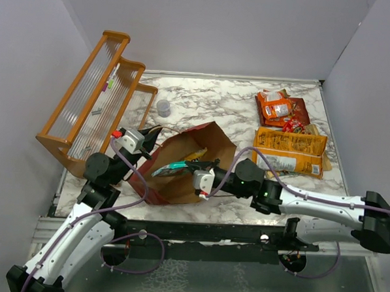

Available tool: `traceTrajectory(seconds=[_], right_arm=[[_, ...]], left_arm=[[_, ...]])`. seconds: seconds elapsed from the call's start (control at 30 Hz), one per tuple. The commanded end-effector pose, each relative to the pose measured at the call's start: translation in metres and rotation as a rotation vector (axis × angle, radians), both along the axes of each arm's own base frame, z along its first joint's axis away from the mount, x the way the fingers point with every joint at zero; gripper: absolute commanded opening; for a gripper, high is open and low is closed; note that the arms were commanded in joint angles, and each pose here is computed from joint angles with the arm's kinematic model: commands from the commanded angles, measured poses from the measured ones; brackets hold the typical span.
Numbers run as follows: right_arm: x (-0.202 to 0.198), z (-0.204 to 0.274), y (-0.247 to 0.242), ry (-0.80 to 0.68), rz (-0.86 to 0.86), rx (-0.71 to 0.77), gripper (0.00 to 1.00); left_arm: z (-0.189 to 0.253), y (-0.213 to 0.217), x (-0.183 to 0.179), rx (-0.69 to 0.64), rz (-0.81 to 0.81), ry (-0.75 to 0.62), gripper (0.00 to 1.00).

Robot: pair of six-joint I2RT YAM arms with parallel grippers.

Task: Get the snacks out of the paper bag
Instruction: Take out the snack from the paper bag.

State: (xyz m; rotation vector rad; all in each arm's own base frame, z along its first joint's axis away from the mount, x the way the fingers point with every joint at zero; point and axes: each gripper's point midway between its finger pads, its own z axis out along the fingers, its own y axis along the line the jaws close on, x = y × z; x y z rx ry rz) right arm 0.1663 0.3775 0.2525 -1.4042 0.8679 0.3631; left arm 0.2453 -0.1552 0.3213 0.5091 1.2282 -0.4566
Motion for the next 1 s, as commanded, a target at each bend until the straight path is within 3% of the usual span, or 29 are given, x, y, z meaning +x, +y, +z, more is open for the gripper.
traceTrajectory(seconds=[0.0,0.37,0.67,0.8,0.97], right_arm=[[0.005,0.054,-0.021,0.076,-0.081,0.177,0.01],[0.02,0.089,-0.037,0.036,-0.187,0.275,0.01],[0.015,0.056,-0.013,0.063,-0.116,0.039,0.01],[0.009,0.067,-0.015,0.094,-0.094,0.089,0.01],[0.024,0.07,-0.015,0.111,-0.178,0.253,0.01]], left_arm=[[0.017,-0.002,-0.001,-0.035,-0.022,-0.018,0.0],[0.014,-0.022,-0.009,-0.029,-0.142,-0.006,0.0],[0.021,-0.016,-0.007,-0.035,-0.109,-0.02,0.0],[0.024,-0.01,-0.007,-0.051,-0.082,-0.04,0.0],[0.025,-0.021,-0.01,-0.056,-0.153,-0.024,0.0]])
